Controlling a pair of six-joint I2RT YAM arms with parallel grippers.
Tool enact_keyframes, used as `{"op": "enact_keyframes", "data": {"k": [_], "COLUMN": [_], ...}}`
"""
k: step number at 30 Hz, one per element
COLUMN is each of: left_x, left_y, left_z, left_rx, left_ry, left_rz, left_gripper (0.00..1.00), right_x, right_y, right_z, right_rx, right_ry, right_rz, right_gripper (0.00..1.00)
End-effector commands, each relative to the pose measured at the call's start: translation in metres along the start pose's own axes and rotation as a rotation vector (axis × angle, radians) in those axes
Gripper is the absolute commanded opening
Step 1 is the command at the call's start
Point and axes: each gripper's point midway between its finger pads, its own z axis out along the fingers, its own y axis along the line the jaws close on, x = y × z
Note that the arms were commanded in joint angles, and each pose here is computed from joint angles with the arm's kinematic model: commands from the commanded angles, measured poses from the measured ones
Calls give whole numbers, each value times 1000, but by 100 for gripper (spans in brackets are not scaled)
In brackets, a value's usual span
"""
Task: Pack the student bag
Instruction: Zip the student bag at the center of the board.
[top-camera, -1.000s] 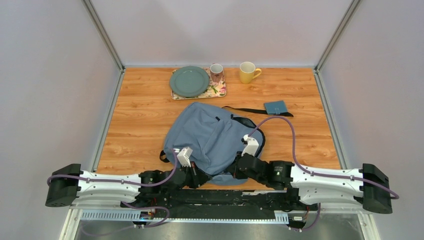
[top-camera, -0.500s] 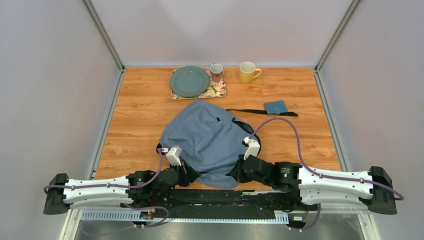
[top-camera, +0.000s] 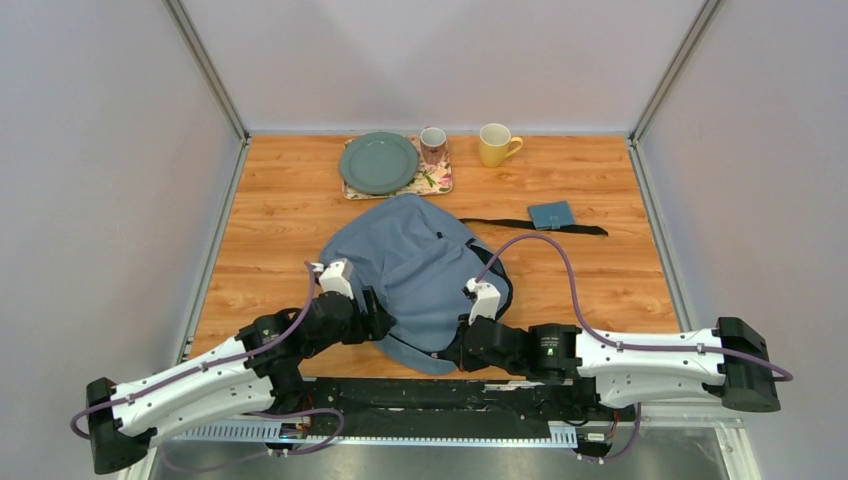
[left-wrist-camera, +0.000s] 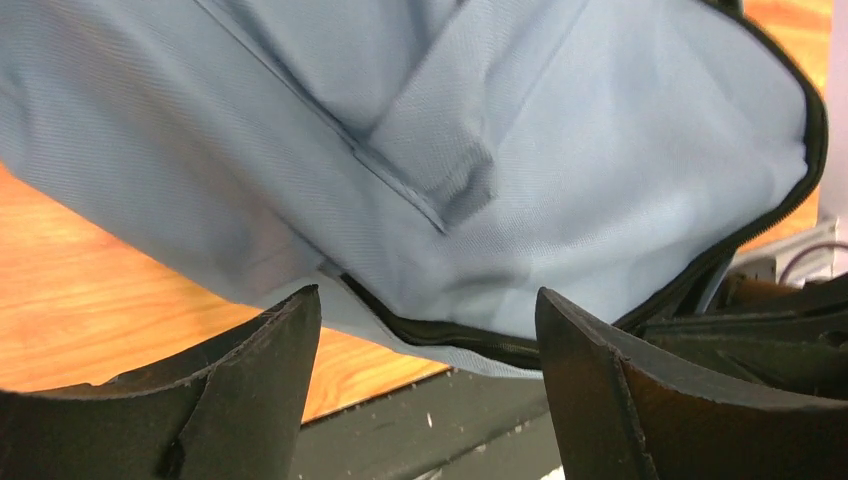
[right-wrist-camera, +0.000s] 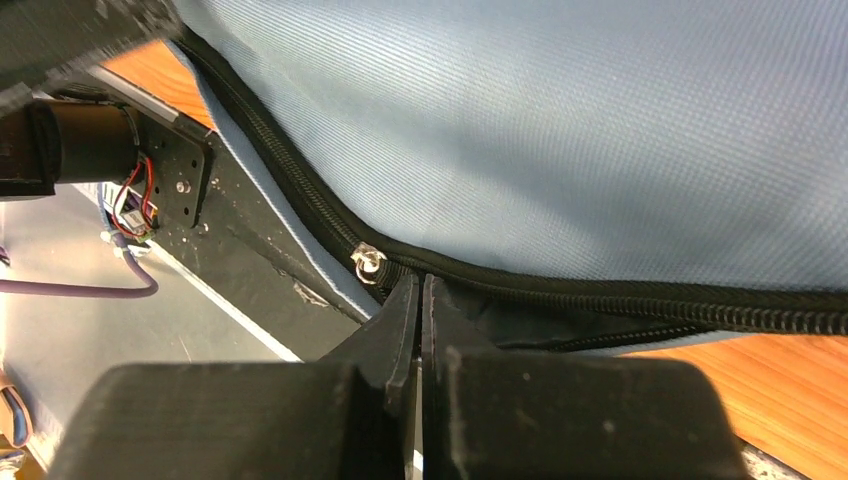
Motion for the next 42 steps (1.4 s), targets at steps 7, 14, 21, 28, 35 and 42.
{"op": "enact_keyframes", "data": {"k": [7,14,21,28,35,42], "left_x": [67,78,56,26,10,4], "left_y": [-17,-17,-13,9,55,40], "left_z": [0,13,16,6,-12,-22], "left_rx": [171,154,105,14,-187,-134], "left_ry": [253,276,177,68,63,94], "left_rz": [-104,-92,-49,49,227,250], "left_gripper": [85,85,20,0,0,63], "right_x": [-31,-22,-7,-11,-34,-44], "right_y": [29,24,13,0,-2,2], "right_z": [-9,-11,-8,-10,-18,-20], "right_rx": [-65,-76,-48,12,47,47], "right_ry": [-104,-74,-23,-46,-121,-143], "right_rz": [27,29,11,11,-20,-28], "right_gripper": [0,0,0,0,0,0]}}
